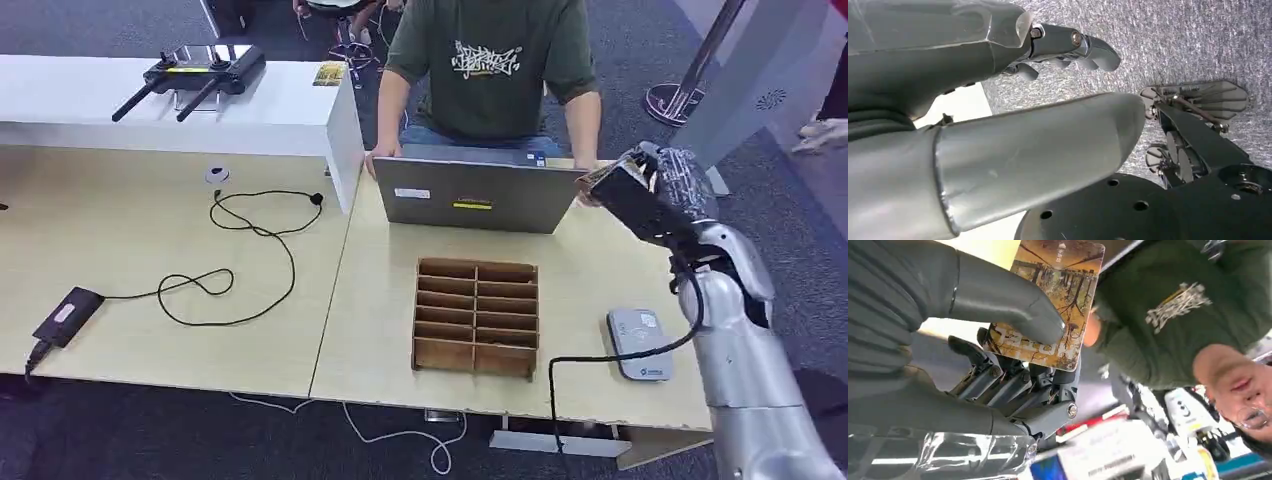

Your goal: Pass the card to the sensor for recognition and then transmit it.

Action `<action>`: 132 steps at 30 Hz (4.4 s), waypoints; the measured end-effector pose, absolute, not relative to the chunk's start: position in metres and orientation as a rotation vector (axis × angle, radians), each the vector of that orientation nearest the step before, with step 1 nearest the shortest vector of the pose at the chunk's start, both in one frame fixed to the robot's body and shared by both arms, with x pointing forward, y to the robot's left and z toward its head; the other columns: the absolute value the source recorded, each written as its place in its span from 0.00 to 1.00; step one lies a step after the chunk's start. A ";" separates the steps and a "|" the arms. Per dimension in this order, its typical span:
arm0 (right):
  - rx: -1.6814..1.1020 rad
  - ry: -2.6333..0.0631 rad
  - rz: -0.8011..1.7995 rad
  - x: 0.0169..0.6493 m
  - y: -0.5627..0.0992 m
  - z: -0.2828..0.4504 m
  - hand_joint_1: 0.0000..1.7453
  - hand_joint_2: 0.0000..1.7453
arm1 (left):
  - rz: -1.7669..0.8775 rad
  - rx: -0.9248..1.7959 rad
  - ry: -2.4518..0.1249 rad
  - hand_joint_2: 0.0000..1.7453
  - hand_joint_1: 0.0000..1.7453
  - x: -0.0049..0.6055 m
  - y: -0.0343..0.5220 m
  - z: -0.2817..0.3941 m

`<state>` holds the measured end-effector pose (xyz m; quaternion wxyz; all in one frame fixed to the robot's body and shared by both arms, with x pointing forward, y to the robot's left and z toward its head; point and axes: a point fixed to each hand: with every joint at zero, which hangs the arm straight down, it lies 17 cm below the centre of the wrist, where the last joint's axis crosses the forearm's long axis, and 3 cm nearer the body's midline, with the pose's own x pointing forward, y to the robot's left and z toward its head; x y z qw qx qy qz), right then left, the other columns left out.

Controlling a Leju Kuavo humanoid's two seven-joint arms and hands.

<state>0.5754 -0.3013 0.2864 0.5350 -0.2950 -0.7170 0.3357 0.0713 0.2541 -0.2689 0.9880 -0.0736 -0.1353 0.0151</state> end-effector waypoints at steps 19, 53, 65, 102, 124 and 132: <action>-0.435 -1.644 0.509 0.571 -0.371 0.266 1.00 1.00 | 0.051 -0.159 -0.259 0.00 0.00 0.061 0.250 -0.270; -0.521 -1.419 0.253 0.476 -0.500 0.153 1.00 1.00 | 0.051 -0.179 -0.256 0.00 0.00 0.059 0.244 -0.269; -0.481 -1.359 0.247 0.465 -0.483 0.120 1.00 1.00 | 0.059 -0.186 -0.252 0.00 0.00 0.060 0.238 -0.269; -0.481 -1.119 0.383 0.486 -0.479 0.061 1.00 1.00 | 0.076 -0.187 -0.234 0.00 0.00 0.056 0.241 -0.270; -0.427 -1.057 0.322 0.432 -0.487 0.028 1.00 1.00 | 0.057 -0.188 -0.245 0.00 0.00 0.060 0.240 -0.269; -0.385 -1.065 0.310 0.444 -0.465 0.023 1.00 1.00 | 0.065 -0.188 -0.248 0.00 0.00 0.064 0.240 -0.269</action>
